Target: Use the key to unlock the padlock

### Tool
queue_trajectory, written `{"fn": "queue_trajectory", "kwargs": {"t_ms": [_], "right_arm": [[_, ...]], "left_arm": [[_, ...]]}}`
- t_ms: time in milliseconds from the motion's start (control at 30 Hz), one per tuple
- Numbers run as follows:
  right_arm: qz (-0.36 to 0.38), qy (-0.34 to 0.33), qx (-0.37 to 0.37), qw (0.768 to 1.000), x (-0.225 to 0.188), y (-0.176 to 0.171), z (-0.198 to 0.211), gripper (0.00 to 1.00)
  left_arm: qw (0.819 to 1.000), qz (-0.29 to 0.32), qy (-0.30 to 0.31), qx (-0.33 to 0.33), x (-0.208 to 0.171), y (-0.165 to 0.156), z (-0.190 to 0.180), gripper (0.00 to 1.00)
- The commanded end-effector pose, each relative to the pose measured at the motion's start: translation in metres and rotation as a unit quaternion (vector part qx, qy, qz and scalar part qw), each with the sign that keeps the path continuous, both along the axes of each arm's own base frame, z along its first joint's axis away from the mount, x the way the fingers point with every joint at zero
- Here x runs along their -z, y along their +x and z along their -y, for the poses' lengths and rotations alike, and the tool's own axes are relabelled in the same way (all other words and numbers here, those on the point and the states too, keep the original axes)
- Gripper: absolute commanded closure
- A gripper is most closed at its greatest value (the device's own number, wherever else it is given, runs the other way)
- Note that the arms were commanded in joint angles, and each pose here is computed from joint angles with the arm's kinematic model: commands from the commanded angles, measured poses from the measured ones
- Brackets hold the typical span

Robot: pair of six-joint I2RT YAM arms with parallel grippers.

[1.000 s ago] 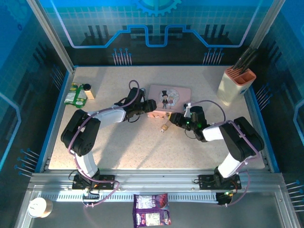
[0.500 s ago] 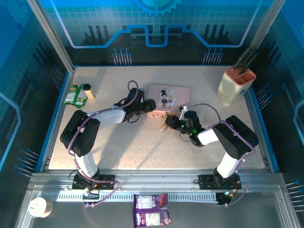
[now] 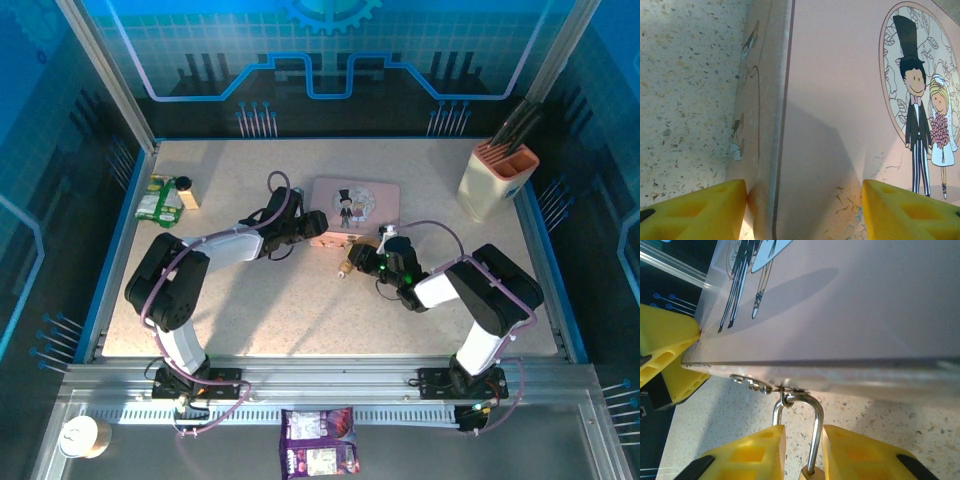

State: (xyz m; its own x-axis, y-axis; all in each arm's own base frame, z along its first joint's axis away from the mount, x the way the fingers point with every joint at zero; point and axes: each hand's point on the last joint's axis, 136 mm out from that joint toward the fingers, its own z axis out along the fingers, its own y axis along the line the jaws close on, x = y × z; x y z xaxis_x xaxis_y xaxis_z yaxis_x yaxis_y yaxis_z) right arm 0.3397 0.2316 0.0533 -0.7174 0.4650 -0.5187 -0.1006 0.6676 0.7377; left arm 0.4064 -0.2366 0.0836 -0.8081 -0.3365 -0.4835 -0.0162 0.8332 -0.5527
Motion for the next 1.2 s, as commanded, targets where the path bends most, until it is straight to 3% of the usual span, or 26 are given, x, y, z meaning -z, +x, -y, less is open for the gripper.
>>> {"fn": "queue_trajectory", "kwargs": {"t_ms": [0,667,900,1167], "right_arm": [[-0.068,-0.024,0.019,0.997,0.036,-0.009,0.007,0.73],[-0.108,-0.043,0.035,0.993,0.056,-0.012,0.008,0.78],[-0.115,-0.045,0.043,0.991,0.061,-0.01,0.009,0.74],[-0.114,-0.036,0.055,0.991,0.062,-0.006,0.011,0.86]], "left_arm": [[0.996,-0.079,0.026,0.023,0.036,-0.042,-0.003,0.38],[0.997,-0.075,0.022,0.018,0.03,-0.043,-0.004,0.39],[0.997,-0.076,0.022,0.017,0.03,-0.044,-0.004,0.39],[0.997,-0.077,0.024,0.016,0.03,-0.045,-0.006,0.39]]}}
